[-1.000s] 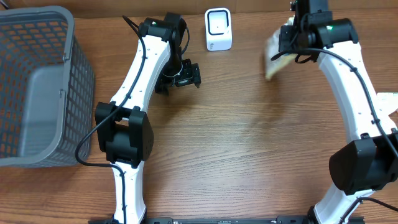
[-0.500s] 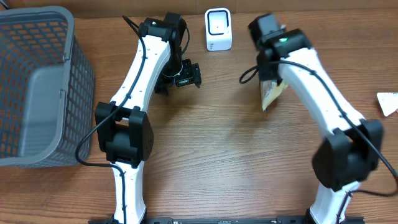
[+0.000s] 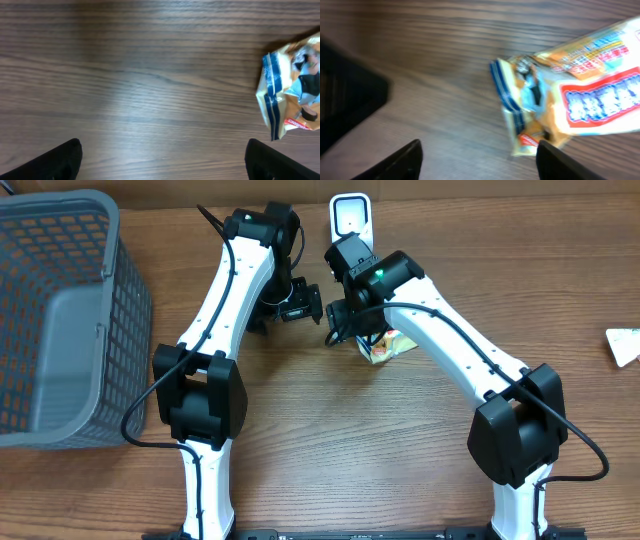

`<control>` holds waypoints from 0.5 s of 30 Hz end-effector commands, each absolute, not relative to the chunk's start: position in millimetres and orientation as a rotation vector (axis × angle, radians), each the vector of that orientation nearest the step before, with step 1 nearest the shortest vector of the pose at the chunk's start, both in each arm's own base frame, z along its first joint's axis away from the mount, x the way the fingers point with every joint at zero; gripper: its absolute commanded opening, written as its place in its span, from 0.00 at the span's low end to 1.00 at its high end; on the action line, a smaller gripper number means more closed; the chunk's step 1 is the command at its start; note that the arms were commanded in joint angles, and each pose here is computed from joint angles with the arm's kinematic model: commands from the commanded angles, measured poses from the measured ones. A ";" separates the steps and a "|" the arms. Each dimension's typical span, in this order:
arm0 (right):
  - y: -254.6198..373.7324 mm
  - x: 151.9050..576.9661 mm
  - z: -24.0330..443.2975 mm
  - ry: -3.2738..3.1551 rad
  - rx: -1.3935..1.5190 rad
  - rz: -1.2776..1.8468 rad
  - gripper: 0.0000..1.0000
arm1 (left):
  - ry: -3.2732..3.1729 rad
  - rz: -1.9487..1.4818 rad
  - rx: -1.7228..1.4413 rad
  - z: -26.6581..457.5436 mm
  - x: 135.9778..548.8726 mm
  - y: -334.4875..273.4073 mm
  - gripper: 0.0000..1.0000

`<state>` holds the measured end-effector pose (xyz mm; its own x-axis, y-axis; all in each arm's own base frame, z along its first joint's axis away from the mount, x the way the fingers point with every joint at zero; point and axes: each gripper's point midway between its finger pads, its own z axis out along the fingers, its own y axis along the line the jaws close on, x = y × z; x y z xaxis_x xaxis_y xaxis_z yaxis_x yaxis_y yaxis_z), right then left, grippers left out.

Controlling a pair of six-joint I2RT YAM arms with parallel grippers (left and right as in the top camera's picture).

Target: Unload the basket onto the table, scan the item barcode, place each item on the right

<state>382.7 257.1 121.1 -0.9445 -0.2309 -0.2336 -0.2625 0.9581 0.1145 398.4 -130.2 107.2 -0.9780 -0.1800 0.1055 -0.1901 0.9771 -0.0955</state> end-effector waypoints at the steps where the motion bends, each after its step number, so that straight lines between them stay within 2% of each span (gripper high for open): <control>1: 267.9 389.4 152.2 2.879 -0.301 0.463 0.80 | -3.033 0.062 0.288 106.6 396.9 -114.3 0.98; 6: 223.4 412.0 159.8 2.885 -0.108 0.422 0.99 | -3.010 0.056 0.330 106.9 395.4 -102.2 1.00; 8: 204.1 419.6 151.3 2.905 -0.013 0.394 1.00 | -3.004 0.054 0.343 107.0 395.1 -98.5 1.00; 11: 173.7 427.1 125.4 2.944 0.312 0.322 1.00 | -3.001 0.067 0.353 107.2 395.3 -99.1 1.00; 15: 167.4 433.3 95.8 2.930 0.528 0.330 1.00 | -3.002 0.084 0.362 107.1 396.0 -102.1 1.00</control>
<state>439.2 166.5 127.5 -0.9562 0.2310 -0.1798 0.1805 0.9488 0.2592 396.3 -100.6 107.1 -0.9650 -0.2308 0.1245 -0.2376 0.9704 -0.0423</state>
